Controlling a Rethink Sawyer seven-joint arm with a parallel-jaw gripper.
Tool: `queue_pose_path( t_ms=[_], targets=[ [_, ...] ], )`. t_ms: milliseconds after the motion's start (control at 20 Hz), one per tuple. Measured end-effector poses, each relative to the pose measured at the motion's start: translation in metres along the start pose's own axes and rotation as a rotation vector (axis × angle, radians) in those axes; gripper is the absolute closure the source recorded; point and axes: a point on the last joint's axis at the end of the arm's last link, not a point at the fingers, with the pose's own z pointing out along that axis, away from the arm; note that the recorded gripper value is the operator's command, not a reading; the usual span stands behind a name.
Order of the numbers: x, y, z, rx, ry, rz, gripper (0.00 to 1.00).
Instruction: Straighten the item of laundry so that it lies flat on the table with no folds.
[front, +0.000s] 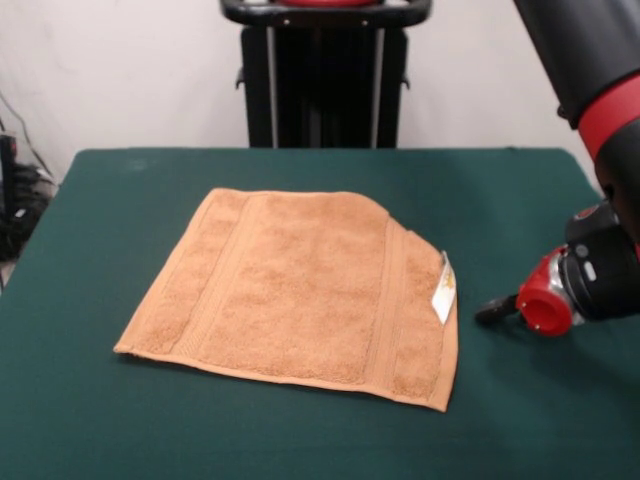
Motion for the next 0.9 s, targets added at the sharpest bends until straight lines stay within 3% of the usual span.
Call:
queue_pose_path(
  t_ms=[900],
  targets=[
    [0.012, 0.010, 0.012, -0.028, 0.057, -0.023, 1.00]
  ],
)
